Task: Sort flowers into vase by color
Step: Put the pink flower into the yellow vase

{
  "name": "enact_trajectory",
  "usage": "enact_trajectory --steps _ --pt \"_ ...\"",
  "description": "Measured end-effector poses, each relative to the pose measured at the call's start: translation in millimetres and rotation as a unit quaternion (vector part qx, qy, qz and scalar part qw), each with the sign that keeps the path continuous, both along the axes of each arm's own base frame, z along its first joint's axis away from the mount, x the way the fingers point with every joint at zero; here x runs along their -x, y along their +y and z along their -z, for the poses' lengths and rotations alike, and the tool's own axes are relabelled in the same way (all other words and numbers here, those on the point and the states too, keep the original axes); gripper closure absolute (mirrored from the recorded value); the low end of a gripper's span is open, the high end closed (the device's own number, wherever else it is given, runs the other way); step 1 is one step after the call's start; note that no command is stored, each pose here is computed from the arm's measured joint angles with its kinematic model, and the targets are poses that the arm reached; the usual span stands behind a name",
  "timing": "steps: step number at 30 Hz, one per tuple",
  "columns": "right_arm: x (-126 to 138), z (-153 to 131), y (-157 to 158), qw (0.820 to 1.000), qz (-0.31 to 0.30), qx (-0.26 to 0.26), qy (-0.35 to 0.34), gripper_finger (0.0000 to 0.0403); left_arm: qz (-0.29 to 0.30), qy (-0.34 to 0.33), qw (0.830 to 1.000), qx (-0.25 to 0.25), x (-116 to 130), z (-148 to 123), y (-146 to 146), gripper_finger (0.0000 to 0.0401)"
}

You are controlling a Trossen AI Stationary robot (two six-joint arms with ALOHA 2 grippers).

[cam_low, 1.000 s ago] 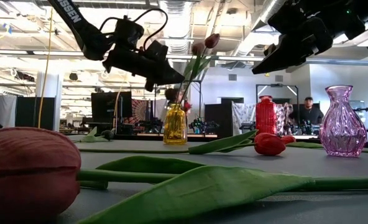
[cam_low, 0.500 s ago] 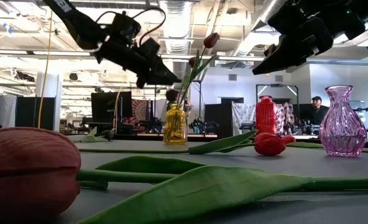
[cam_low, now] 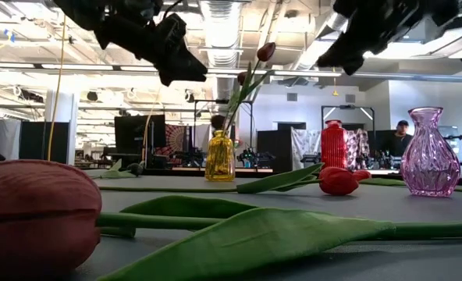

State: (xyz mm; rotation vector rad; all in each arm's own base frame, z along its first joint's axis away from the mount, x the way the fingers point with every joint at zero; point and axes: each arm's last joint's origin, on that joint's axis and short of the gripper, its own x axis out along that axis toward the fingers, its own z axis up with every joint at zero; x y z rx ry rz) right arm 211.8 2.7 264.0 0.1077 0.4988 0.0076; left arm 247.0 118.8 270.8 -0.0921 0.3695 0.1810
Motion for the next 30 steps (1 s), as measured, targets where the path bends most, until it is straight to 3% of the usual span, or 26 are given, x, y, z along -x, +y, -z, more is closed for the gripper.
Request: enact_trajectory --steps 9,16,23,30 --pt "5.6 -3.6 60.6 0.992 -0.049 -0.119 0.009 0.0321 0.13 0.025 0.991 -0.011 -19.7 4.6 -63.6 0.0241" --pt "-0.8 11.9 110.5 0.975 -0.058 -0.198 0.079 0.0321 0.193 0.006 0.981 -0.027 -22.3 22.7 -112.8 0.0241" --pt "-24.8 27.5 159.1 0.965 -0.07 -0.175 0.182 0.0321 0.231 -0.051 0.971 -0.041 -17.8 33.3 -148.1 0.0241" --pt "-33.8 57.5 181.4 0.93 -0.042 -0.142 0.337 0.0321 0.265 -0.086 0.957 -0.074 -16.3 27.6 -168.8 0.0241"
